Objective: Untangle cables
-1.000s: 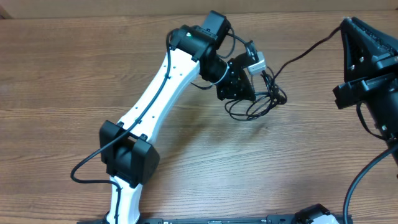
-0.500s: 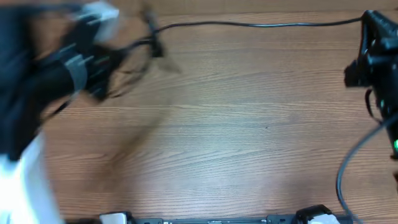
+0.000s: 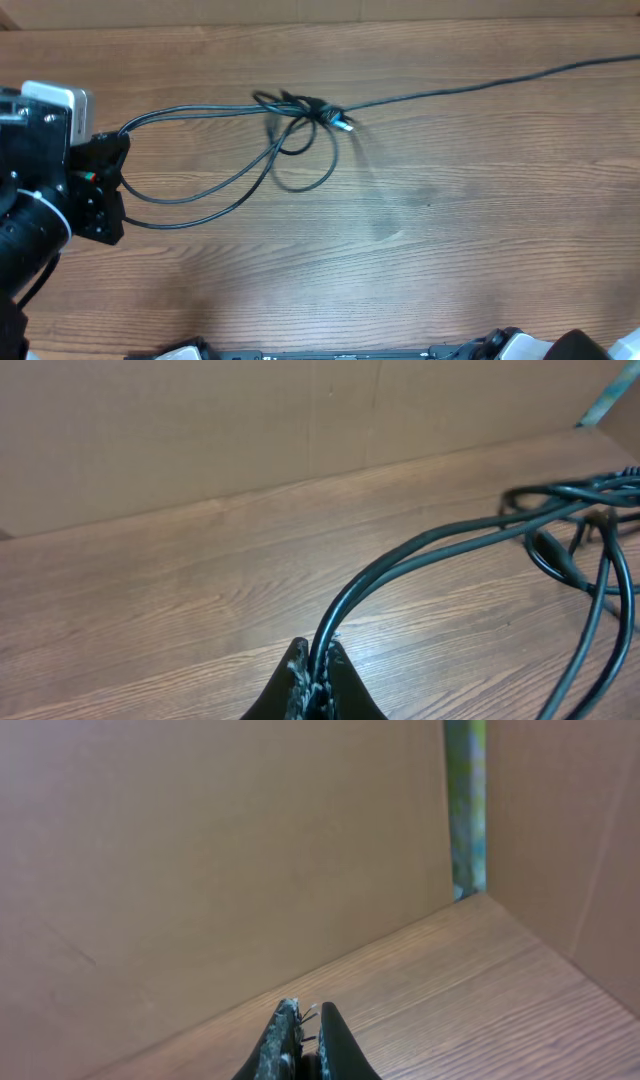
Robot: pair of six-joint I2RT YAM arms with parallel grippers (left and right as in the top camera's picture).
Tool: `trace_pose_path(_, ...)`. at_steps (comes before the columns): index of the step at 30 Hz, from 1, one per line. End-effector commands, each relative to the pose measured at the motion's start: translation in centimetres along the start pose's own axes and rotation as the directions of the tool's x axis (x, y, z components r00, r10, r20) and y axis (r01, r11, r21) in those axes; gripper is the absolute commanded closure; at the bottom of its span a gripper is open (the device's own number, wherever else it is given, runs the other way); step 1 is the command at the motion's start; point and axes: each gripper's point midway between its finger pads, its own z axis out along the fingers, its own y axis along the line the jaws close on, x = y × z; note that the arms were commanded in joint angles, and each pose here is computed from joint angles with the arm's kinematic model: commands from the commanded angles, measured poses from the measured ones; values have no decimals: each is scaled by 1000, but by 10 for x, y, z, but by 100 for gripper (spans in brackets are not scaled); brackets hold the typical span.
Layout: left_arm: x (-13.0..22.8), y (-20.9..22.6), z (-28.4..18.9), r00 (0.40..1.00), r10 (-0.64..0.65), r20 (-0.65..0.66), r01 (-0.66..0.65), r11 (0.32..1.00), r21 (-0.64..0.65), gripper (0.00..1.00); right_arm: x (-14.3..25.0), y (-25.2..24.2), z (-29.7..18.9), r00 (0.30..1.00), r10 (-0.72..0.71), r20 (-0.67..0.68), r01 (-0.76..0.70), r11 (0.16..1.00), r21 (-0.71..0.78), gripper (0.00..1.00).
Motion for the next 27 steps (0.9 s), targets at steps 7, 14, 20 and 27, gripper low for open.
trace_pose_path(7, -1, 11, 10, 1000, -26, -16, 26, 1000, -15, 96, 16, 92, 3, 996, -81, -36, 71, 970, -233, 96)
trace_pose_path(14, -10, -5, 27, 1000, -23, -8, 24, 988, 154, 96, 71, 180, 1, 967, -202, -154, 123, 903, -411, 96)
trace_pose_path(20, -16, -23, 40, 1000, 30, -8, -27, 970, 241, 96, 112, 250, -19, 931, -311, -193, 155, 813, -562, 96)
trace_pose_path(27, -27, -29, 45, 1000, 23, 13, -25, 976, 217, 96, 177, 306, -50, 854, -446, -266, 167, 721, -672, 96)
